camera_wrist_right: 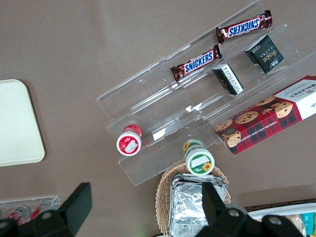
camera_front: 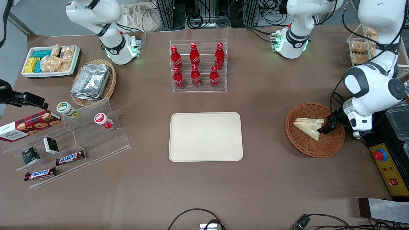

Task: Place sandwich from basket to tray
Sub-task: 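Lower the open left gripper and close it on the sandwich, then lift the sandwich up out of the basket with the left gripper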

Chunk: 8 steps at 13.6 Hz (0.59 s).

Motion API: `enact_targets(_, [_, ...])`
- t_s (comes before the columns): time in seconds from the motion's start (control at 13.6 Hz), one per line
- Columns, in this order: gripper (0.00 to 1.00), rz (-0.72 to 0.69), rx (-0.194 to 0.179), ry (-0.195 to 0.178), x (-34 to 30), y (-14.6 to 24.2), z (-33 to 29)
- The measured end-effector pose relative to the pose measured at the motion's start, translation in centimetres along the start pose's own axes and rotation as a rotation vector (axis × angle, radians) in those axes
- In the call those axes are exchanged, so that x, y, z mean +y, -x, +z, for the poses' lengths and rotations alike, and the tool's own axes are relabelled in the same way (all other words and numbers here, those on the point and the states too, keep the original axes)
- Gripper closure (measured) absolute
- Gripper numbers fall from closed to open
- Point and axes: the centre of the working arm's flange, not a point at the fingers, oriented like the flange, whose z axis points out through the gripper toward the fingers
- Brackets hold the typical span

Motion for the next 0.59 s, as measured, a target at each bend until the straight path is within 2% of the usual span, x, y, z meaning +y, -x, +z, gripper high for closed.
enact_targets(0.59, [0.00,-0.013,0.028,0.027,0.4,1.5,3.0])
